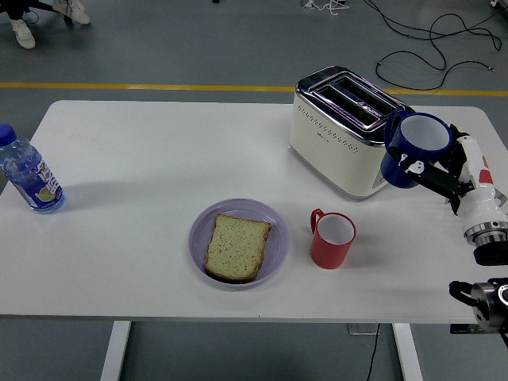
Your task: Pick up the cup,pour liquid into bread,place the cup on the desk
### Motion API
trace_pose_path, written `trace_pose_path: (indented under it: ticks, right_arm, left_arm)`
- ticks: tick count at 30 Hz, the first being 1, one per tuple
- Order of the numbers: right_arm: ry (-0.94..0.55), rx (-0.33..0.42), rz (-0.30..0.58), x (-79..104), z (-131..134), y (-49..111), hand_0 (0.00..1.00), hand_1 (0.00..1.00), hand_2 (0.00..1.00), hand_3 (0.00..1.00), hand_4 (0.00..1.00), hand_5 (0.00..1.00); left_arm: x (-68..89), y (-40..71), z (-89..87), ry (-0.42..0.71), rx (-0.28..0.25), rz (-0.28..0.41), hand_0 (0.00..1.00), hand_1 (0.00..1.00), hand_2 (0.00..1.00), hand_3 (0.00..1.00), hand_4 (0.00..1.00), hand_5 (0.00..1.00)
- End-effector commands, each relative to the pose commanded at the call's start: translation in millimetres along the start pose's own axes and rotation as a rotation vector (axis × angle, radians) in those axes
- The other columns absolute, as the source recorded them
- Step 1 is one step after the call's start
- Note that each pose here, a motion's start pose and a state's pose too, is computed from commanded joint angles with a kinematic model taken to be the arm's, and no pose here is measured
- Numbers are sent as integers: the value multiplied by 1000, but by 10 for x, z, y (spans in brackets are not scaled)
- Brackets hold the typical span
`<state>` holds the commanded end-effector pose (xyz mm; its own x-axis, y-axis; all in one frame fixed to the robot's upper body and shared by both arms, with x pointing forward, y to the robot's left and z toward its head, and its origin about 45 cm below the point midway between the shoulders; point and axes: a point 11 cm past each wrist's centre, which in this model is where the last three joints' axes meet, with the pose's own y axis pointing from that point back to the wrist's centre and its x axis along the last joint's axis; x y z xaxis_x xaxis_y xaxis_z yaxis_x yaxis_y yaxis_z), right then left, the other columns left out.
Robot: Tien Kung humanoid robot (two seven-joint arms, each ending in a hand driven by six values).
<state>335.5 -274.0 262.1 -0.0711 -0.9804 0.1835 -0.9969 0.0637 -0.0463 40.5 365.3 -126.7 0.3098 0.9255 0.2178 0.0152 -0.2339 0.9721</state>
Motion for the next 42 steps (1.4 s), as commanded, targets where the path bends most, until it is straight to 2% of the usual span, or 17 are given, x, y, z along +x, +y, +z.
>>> trace_pose_path:
  ticks: [16,42]
  right_arm:
    - [-3,-33,-77,-110,-50,41,265,289,470,535,647,2]
    - [46,-12,-111,-184,-106,37,266,289,470,534,643,2]
  left_arm:
    - [11,2,14,-2,-2,3,656,696,718,609,345,930]
    - [47,8,53,0,-8,11,657,697,718,609,344,924]
